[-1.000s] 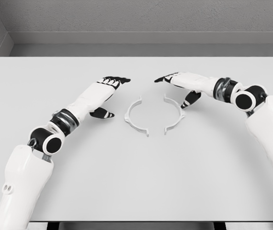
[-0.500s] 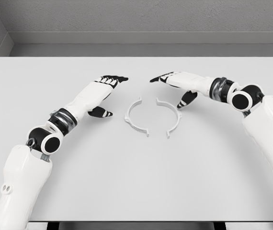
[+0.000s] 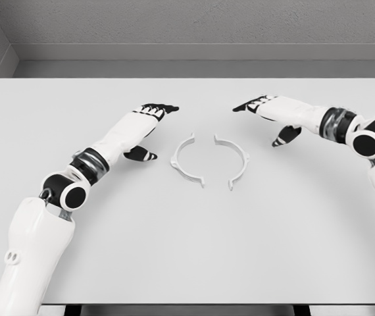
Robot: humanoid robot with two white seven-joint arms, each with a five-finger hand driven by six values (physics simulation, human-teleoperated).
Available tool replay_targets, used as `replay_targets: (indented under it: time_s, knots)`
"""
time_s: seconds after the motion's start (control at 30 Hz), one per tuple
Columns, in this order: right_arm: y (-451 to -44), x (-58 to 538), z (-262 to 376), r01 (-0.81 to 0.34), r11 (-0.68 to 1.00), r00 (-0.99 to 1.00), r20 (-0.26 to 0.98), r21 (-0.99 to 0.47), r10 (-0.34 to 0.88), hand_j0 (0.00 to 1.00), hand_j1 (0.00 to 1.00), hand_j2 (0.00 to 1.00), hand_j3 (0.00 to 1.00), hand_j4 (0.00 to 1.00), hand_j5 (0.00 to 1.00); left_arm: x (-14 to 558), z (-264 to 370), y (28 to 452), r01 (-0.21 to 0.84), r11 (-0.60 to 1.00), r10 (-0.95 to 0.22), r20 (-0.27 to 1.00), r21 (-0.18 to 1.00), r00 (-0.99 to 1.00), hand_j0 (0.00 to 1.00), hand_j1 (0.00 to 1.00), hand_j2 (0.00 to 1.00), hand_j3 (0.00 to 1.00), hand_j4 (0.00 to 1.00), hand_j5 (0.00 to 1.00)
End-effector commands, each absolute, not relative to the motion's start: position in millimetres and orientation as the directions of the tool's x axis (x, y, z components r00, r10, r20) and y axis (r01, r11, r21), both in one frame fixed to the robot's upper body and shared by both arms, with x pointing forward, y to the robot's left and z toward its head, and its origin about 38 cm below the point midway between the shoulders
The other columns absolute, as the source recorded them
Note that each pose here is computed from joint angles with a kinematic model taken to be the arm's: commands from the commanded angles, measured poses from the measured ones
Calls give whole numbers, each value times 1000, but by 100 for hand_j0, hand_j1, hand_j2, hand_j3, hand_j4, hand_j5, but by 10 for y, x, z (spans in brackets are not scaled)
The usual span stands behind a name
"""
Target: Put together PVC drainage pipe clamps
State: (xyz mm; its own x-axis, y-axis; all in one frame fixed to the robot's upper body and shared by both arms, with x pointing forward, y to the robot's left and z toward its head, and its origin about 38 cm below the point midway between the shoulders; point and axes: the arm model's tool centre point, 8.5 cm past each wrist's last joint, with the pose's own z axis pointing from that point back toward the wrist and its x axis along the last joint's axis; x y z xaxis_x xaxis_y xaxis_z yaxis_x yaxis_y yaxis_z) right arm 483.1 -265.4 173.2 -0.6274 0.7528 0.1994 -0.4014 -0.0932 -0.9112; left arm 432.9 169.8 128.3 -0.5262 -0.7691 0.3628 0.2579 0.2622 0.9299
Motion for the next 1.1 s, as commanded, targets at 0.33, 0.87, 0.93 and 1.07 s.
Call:
replay_targets:
  time_s: [0.33, 0.87, 0.93, 1.07]
  knots:
    - [-2773, 4560, 1766, -374, -68, -643, 205, -925, 738, 100, 100, 100, 100, 100, 100, 4310, 1297, 1694, 255, 266, -763, 365, 930, -533, 100, 100, 100, 100, 100, 100]
    - [-2565, 4153, 1714, -413, 41, -666, 333, -910, 668, 100, 100, 100, 100, 100, 100, 4302, 1302, 1683, 253, 266, -760, 364, 930, -538, 100, 100, 100, 100, 100, 100]
    - [-2503, 4155, 1698, -419, 58, -663, 349, -906, 662, 100, 100, 100, 100, 100, 100, 4313, 1326, 1725, 247, 264, -762, 358, 932, -539, 100, 100, 100, 100, 100, 100]
    - [-2400, 4129, 1681, -427, 62, -672, 363, -902, 646, 100, 100, 100, 100, 100, 100, 4334, 1380, 1757, 231, 253, -757, 341, 939, -557, 100, 100, 100, 100, 100, 100]
